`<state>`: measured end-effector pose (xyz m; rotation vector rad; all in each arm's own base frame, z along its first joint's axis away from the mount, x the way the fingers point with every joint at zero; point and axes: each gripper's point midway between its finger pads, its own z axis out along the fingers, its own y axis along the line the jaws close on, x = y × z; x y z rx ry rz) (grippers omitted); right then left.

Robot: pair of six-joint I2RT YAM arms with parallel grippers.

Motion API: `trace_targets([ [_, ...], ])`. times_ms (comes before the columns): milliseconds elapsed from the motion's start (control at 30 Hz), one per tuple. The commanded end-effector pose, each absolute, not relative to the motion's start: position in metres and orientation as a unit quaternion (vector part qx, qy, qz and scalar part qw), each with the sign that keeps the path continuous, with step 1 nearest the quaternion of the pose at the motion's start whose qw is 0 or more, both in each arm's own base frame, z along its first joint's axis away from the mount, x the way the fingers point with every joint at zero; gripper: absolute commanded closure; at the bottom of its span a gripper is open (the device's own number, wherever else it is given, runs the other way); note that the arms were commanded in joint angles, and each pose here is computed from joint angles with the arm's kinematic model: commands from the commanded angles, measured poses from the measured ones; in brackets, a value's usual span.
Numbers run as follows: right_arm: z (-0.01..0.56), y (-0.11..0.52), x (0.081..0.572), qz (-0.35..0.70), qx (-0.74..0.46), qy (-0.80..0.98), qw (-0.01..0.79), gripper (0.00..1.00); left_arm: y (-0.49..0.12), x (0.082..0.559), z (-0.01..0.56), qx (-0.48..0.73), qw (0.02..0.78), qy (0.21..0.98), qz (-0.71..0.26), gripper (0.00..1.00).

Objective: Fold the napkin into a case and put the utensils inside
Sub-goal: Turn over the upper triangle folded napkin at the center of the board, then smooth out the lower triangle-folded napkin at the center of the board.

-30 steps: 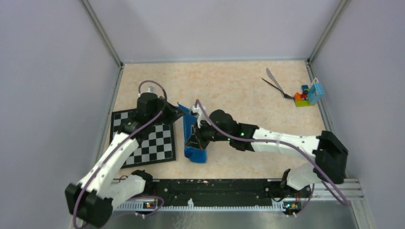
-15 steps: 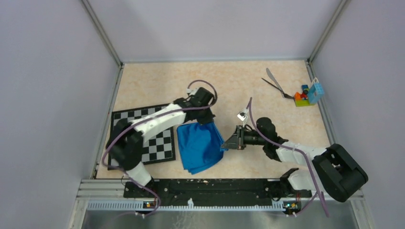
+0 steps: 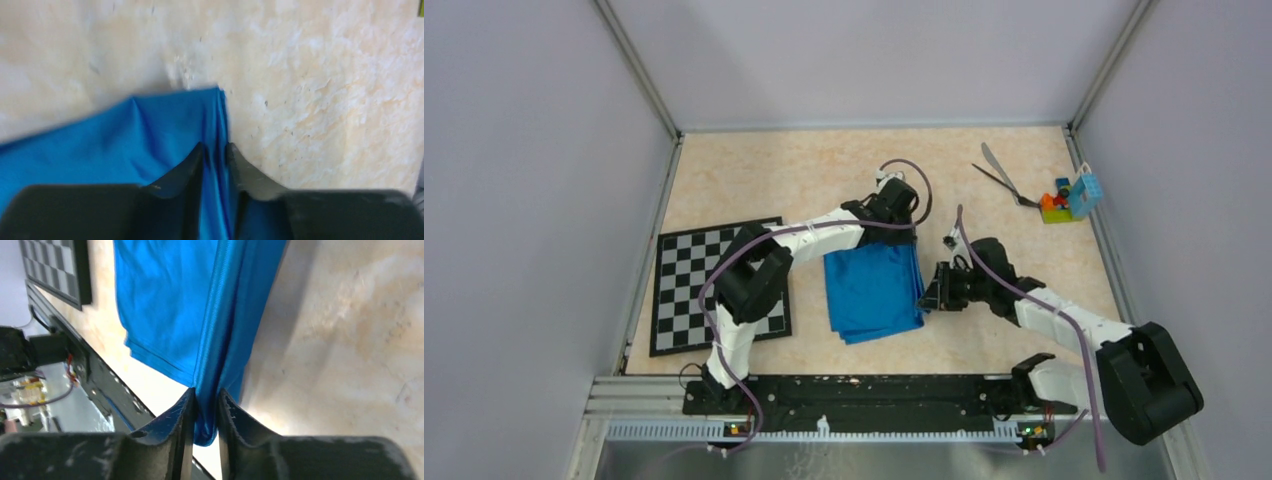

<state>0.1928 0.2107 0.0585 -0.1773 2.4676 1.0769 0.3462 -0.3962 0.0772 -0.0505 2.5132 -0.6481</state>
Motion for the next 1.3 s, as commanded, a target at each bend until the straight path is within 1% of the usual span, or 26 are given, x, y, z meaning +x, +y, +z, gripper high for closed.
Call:
trace_targets([
  [0,0.059,0.184,0.175,0.313,-0.035,0.930,0.189,0.72,-0.414,0.399,0.142,0.008,0.365,0.879,-0.306,0.62],
  [67,0.074,0.171,0.190,0.275,0.001,0.934,0.229,0.67,-0.419,0.386,0.165,0.049,0.356,0.872,-0.334,0.41],
  [133,0.093,0.161,0.202,0.256,0.022,0.926,0.276,0.61,-0.419,0.367,0.189,0.089,0.344,0.863,-0.360,0.27],
  [167,0.099,0.157,0.206,0.247,0.026,0.924,0.290,0.53,-0.414,0.358,0.200,0.102,0.342,0.860,-0.365,0.22],
  [200,0.102,0.154,0.209,0.239,0.026,0.923,0.299,0.48,-0.407,0.347,0.212,0.117,0.343,0.855,-0.371,0.18],
  [233,0.103,0.153,0.210,0.236,0.024,0.924,0.300,0.46,-0.399,0.336,0.217,0.128,0.338,0.855,-0.371,0.16],
  [367,0.102,0.172,0.203,0.280,-0.004,0.921,0.272,0.44,-0.363,0.289,0.206,0.146,0.306,0.866,-0.369,0.10],
  [433,0.093,0.174,0.197,0.283,-0.009,0.925,0.252,0.44,-0.341,0.268,0.195,0.136,0.296,0.873,-0.363,0.10],
  [533,0.081,0.173,0.189,0.281,-0.011,0.932,0.231,0.46,-0.313,0.239,0.173,0.115,0.280,0.884,-0.356,0.13],
  [600,0.079,0.175,0.185,0.282,-0.017,0.933,0.224,0.50,-0.298,0.220,0.153,0.102,0.259,0.893,-0.354,0.15],
  [700,0.083,0.179,0.182,0.271,-0.028,0.935,0.227,0.54,-0.286,0.200,0.135,0.088,0.240,0.896,-0.362,0.17],
  [733,0.081,0.182,0.179,0.277,-0.030,0.936,0.214,0.58,-0.284,0.196,0.133,0.083,0.237,0.896,-0.366,0.18],
  [800,0.069,0.188,0.168,0.285,-0.031,0.942,0.175,0.63,-0.281,0.189,0.126,0.078,0.231,0.896,-0.371,0.19],
  [867,0.058,0.187,0.163,0.276,-0.027,0.947,0.160,0.63,-0.279,0.186,0.124,0.074,0.228,0.896,-0.375,0.19],
  [1100,0.043,0.185,0.163,0.263,-0.020,0.951,0.158,0.63,-0.281,0.184,0.126,0.073,0.228,0.890,-0.387,0.19],
  [1267,0.037,0.186,0.163,0.256,-0.021,0.954,0.154,0.65,-0.280,0.183,0.128,0.076,0.231,0.889,-0.388,0.19],
])
